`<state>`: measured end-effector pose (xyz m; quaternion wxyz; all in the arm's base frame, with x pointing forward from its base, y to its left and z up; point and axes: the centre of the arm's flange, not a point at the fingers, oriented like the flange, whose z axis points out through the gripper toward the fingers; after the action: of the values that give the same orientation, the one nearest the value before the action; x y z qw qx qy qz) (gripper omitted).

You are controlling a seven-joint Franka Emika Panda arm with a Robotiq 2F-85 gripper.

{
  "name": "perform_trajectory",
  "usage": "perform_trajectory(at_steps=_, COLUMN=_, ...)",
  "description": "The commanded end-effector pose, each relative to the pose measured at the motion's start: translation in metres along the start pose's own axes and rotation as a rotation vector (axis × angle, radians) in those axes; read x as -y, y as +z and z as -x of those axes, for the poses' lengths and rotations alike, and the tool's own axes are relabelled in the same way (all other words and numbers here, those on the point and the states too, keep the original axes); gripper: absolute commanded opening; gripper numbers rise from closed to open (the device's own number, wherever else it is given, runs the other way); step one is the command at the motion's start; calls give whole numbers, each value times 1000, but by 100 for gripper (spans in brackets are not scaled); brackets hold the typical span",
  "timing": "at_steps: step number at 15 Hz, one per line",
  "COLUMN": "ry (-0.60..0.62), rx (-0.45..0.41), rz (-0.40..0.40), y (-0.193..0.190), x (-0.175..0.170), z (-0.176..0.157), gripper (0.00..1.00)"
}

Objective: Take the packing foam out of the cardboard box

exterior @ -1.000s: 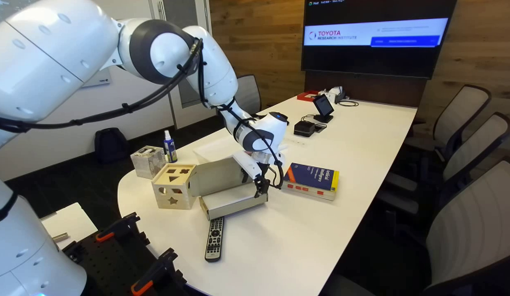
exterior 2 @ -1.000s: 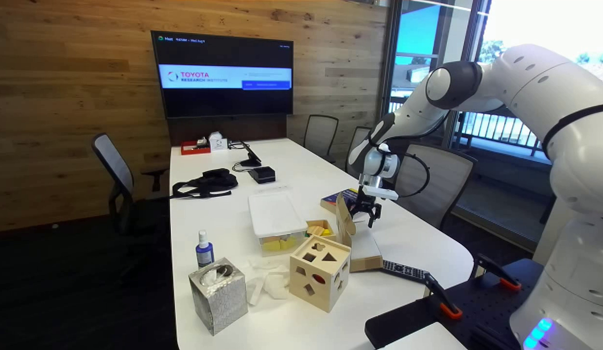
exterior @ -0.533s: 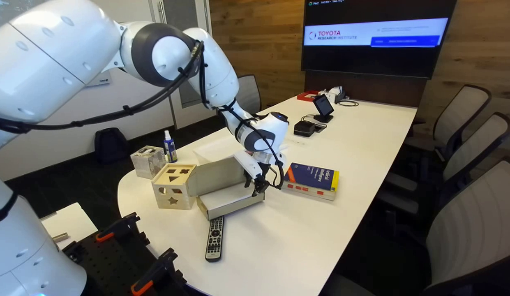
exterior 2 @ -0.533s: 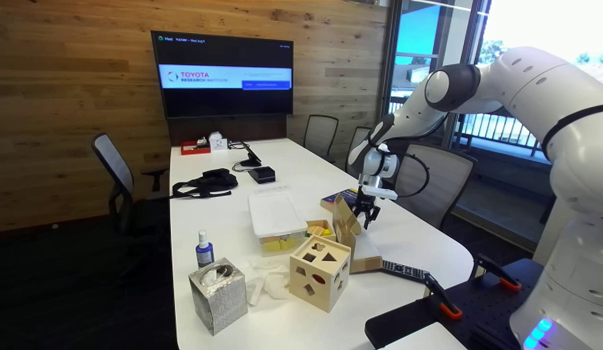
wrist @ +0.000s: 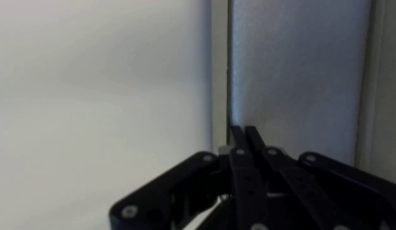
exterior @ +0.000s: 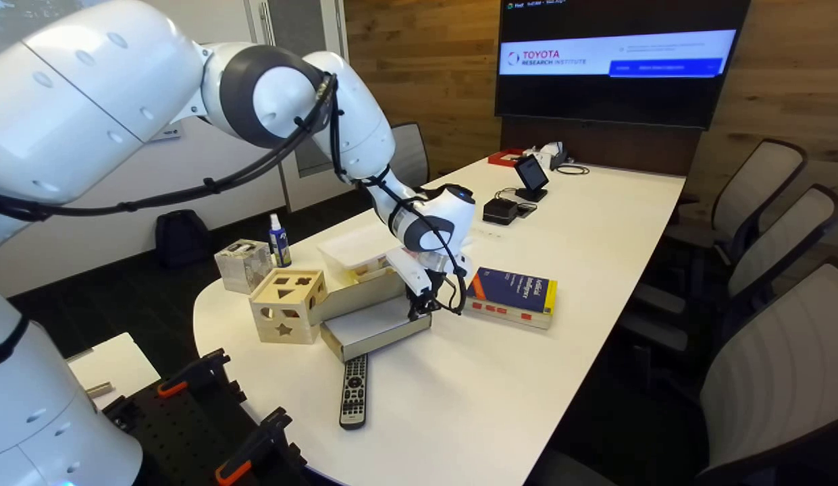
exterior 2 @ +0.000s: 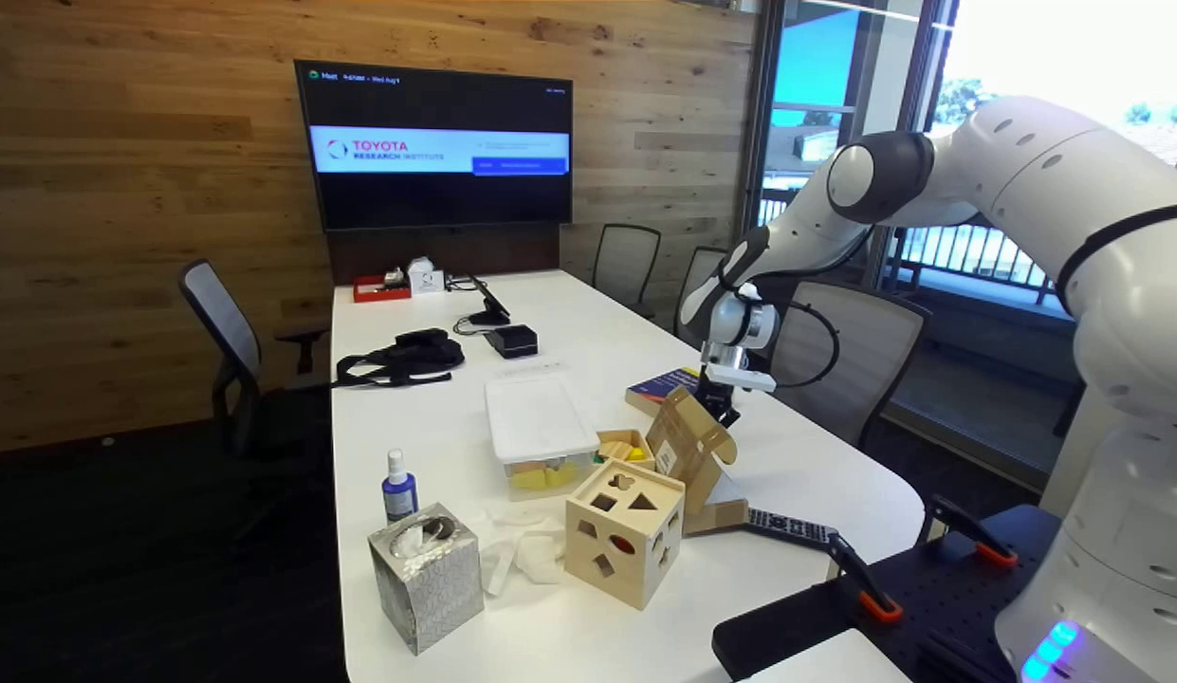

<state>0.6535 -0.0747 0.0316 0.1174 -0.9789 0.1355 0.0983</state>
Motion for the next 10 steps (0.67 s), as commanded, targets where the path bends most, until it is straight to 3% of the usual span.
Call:
perform_trajectory(at_steps=1, ry=22, rx=25, rz=7, y=1, x=4, z=-2, gripper=1)
perform_trajectory(at_steps=10, ry=-30, rx=39, rz=-18, y=-22, x=8, z=9, gripper=1)
